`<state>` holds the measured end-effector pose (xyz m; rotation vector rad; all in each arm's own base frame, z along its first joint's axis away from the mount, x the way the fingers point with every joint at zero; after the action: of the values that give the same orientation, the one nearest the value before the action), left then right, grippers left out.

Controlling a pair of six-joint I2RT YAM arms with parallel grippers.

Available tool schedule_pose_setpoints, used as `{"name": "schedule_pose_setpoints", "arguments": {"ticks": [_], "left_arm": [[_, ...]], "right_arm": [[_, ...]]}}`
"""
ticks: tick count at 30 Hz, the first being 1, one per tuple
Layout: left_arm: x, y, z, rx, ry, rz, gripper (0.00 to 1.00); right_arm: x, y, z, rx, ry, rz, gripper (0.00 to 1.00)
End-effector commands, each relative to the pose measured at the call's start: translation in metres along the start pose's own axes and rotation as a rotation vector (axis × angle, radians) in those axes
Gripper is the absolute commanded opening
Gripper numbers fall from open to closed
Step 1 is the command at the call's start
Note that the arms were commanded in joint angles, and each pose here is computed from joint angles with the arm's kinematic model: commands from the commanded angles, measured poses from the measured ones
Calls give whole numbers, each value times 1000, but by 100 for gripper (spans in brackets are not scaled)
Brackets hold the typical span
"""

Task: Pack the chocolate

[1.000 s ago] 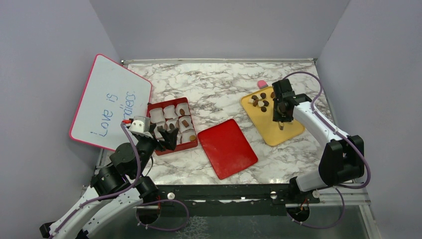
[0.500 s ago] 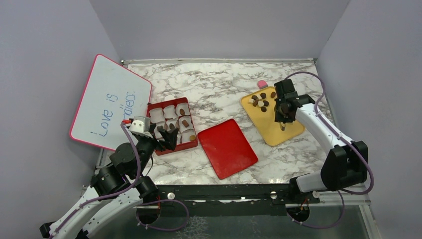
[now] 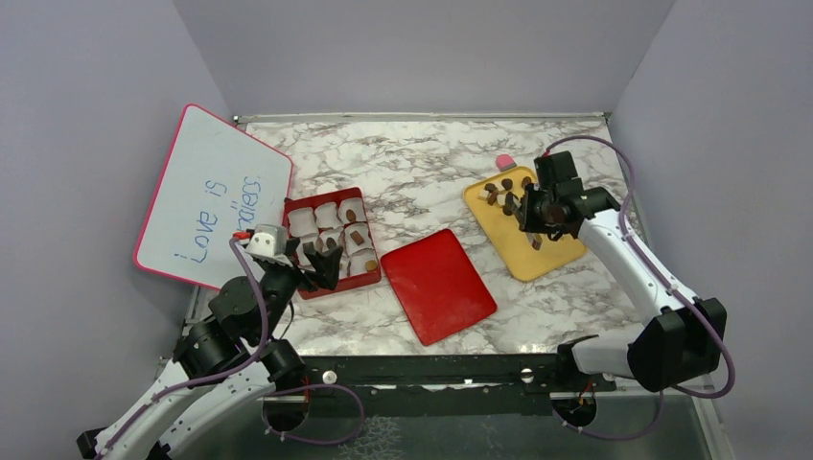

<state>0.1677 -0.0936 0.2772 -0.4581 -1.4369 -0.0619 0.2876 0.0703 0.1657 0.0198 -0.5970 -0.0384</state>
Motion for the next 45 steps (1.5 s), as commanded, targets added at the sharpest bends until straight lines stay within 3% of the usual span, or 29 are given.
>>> {"name": "schedule_pose_setpoints", "arguments": {"ticks": [1, 10, 32, 45], "left_arm": [[3, 0, 3, -11, -22, 11, 99], [10, 1, 7, -14, -46, 31, 99], [33, 13, 28, -15, -177, 114, 99], [36, 15, 31, -12, -194, 126, 99]], "right_arm": [[24, 36, 22, 144, -97, 2, 28], [30, 109, 40, 255, -132, 99, 27], [11, 346, 45, 546, -161, 403, 28], [-10, 393, -1, 535, -109, 476, 29]]}}
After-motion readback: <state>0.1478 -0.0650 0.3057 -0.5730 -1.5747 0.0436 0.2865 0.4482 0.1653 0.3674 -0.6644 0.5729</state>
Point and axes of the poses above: each gripper's point midway between its finger pads, its own z axis back along the fingers, its own y axis along the line the jaws close on, x = y × z, the point moved 2 cm from there along z, back along the fingers, and after that the axes turned 2 degrees about z, right-handed, at the moved point
